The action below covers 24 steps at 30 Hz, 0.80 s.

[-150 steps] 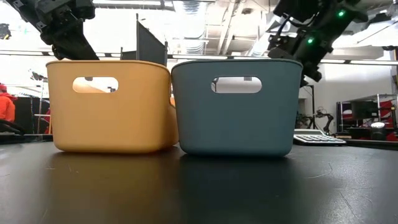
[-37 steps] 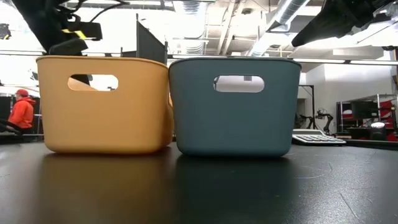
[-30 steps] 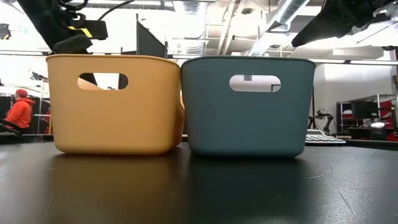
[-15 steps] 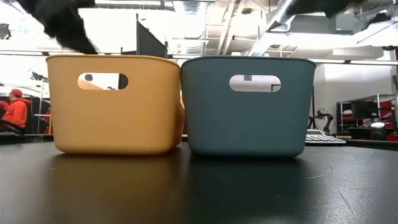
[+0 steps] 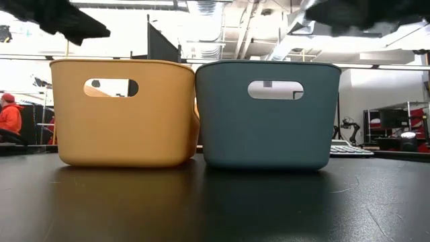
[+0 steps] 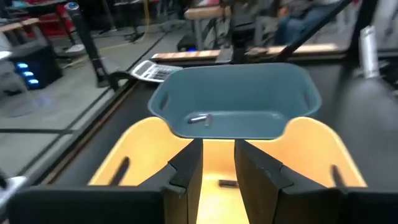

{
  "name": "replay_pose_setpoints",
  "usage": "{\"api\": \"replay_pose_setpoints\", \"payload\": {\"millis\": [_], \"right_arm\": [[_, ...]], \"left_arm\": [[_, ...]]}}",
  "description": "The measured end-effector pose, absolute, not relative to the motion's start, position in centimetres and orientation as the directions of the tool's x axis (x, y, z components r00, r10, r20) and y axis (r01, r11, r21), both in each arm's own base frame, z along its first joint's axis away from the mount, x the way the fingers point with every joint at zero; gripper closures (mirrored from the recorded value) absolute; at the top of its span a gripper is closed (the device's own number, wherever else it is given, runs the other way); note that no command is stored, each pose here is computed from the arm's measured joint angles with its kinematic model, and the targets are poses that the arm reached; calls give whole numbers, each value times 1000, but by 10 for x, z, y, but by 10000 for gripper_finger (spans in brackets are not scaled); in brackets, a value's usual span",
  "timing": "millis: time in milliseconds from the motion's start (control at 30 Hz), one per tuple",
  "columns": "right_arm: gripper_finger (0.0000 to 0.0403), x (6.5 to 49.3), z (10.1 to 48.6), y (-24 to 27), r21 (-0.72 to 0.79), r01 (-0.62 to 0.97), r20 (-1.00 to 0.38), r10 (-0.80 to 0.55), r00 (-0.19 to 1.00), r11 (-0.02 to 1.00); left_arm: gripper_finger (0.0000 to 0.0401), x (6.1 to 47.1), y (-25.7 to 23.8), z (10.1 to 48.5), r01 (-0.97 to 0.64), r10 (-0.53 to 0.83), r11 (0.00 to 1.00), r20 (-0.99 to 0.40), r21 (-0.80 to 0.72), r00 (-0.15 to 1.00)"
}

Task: Sort batteries
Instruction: Return to home position

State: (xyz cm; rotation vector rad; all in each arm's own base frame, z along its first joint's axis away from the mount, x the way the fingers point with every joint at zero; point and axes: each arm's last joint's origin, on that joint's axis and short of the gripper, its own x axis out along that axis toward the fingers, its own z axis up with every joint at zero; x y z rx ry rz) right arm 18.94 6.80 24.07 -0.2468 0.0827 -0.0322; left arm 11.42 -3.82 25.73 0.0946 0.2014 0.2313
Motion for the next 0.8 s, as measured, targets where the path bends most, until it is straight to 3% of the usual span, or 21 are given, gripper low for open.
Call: {"api": "replay_pose_setpoints", "payload": {"millis": [167, 567, 800], "right_arm": [[403, 144, 221, 47, -203, 40, 11, -39, 999, 978], [403, 99, 182, 28, -155, 43, 39, -37, 999, 987], [403, 91, 175, 27, -152, -20, 75, 32, 997, 988]], "left_arm": [[315, 94, -30, 240, -130, 137, 989, -107, 68, 985], [316, 70, -18, 225, -122, 123, 992, 30, -24, 992], [362, 84, -22, 203, -112, 112, 993, 5, -24, 994]]}}
